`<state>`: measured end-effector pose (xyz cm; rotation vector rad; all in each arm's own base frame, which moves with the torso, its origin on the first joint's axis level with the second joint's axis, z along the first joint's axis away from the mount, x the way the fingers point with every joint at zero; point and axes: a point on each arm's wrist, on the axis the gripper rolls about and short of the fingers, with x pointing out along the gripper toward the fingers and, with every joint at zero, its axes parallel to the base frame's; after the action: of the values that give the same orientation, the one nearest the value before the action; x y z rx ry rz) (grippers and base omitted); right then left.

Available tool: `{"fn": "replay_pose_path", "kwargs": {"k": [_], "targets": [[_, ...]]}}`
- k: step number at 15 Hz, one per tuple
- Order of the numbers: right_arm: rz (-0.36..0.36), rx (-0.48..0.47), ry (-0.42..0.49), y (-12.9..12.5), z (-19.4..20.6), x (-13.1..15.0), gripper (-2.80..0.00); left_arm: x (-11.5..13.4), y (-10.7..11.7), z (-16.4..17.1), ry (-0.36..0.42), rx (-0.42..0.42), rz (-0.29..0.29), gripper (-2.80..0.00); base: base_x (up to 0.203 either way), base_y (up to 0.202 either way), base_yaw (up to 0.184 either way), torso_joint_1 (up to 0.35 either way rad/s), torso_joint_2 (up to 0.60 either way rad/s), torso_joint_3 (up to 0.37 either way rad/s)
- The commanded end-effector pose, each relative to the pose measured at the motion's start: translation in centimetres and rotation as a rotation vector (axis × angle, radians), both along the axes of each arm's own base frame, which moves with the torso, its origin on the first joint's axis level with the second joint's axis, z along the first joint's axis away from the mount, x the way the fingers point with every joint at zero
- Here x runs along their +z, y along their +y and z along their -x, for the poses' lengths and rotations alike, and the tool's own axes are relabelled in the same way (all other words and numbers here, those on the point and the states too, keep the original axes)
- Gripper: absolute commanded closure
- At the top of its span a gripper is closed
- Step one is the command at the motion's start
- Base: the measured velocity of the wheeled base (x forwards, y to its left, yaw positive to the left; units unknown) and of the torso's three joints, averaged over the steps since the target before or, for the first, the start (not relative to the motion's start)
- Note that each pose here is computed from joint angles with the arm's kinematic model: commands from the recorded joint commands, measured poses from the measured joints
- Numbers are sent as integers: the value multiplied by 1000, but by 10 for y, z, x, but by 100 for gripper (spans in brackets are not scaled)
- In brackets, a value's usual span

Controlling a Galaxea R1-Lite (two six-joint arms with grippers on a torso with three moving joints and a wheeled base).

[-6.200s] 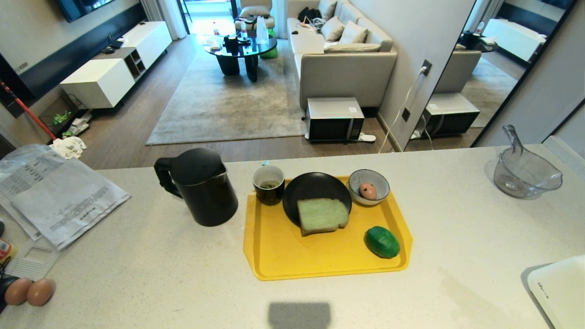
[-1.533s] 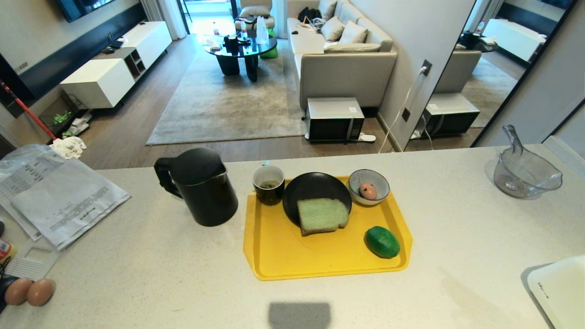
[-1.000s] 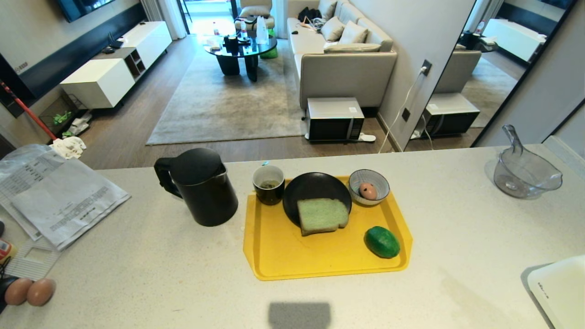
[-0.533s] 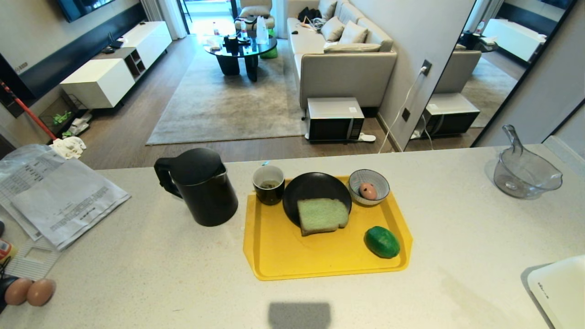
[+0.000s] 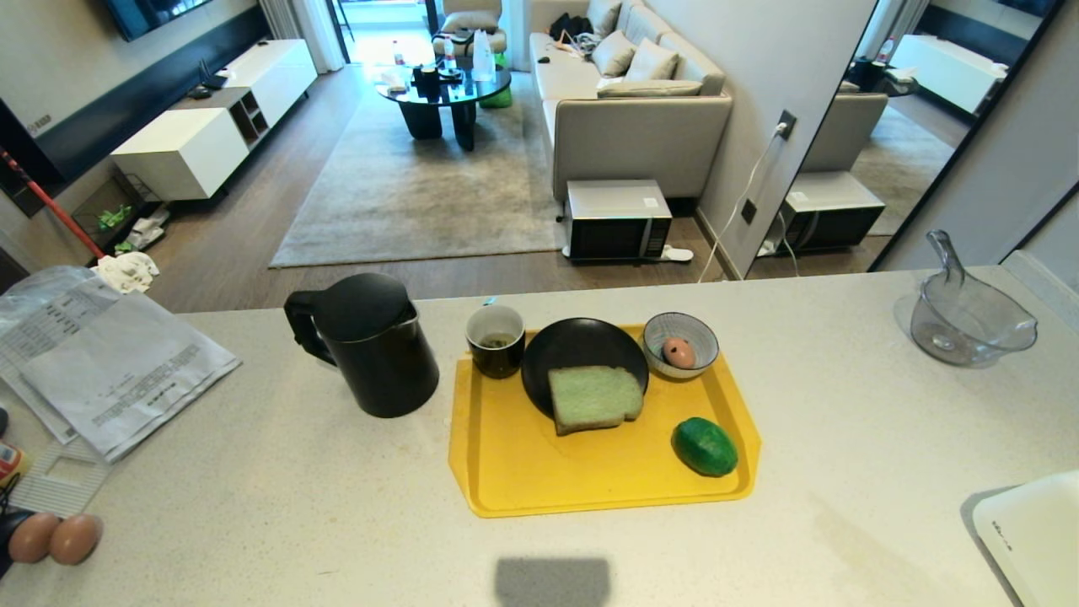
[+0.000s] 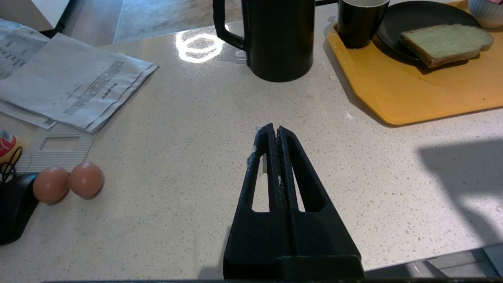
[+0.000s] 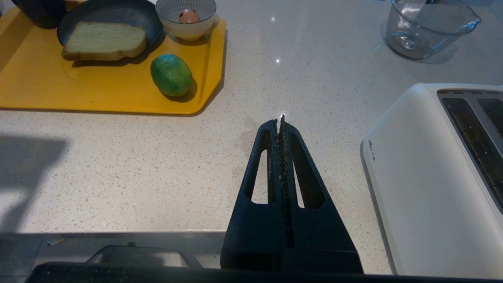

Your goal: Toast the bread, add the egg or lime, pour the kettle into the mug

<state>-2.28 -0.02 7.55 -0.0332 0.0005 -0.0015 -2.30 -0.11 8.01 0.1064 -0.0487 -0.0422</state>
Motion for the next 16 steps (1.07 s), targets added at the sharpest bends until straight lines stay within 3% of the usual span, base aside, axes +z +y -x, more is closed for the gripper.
{"fn": "replay_pose_path", "kwargs": {"k": [1,16], "targets": [[1,0,0,0,0,0,0,-5,0,-1,14,0,-1,0,0,0,0,0,0,0],[1,0,0,0,0,0,0,-5,0,-1,14,0,-1,0,0,0,0,0,0,0]]}}
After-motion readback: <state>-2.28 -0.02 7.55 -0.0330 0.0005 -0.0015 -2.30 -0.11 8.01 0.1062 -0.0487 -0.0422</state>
